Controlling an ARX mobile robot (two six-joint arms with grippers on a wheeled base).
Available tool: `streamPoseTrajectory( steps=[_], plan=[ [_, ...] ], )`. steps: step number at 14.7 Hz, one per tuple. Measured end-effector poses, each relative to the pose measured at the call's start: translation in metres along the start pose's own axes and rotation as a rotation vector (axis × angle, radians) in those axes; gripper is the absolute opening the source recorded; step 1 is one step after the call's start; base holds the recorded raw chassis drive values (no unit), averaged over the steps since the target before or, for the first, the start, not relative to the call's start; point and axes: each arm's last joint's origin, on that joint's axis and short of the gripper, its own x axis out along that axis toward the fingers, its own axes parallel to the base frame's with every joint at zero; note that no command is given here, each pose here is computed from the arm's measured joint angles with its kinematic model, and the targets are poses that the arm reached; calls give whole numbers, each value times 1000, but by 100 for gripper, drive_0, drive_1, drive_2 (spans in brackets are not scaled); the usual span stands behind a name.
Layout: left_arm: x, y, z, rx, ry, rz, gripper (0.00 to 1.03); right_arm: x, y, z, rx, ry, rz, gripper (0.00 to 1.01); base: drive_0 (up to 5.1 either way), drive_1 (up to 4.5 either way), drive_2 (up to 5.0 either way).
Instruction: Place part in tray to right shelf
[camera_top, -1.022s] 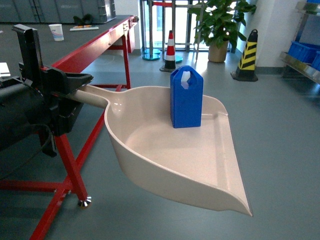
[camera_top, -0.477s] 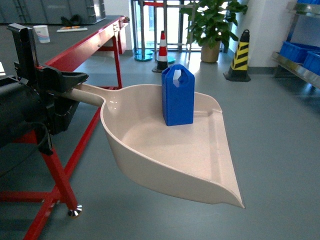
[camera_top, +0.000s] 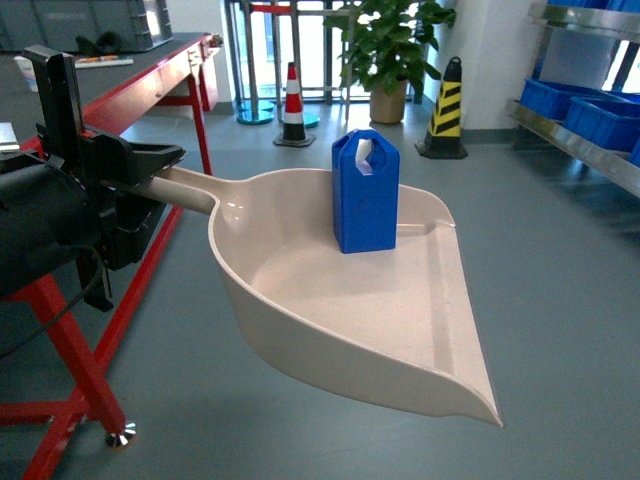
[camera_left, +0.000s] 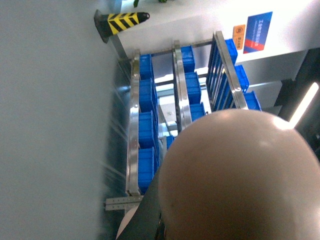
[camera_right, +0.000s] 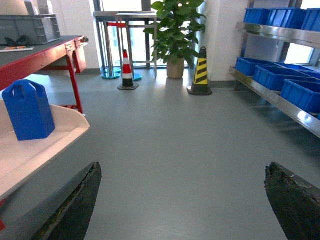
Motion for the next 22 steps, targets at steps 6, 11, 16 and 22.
streamPoseTrajectory(
  steps=[6,11,16,22],
  plan=[
    [0,0,0,0,1,0,15,0,0,0,0,0,0,98,-158,-158,-158],
    [0,0,0,0,2,1,15,0,0,0,0,0,0,98,-166,-166,-166],
    [0,0,0,0,4,0,15,0,0,0,0,0,0,98,-153,-153,-153],
    [0,0,0,0,3,0,15,0,0,0,0,0,0,98,-157,-157,-157]
  ],
)
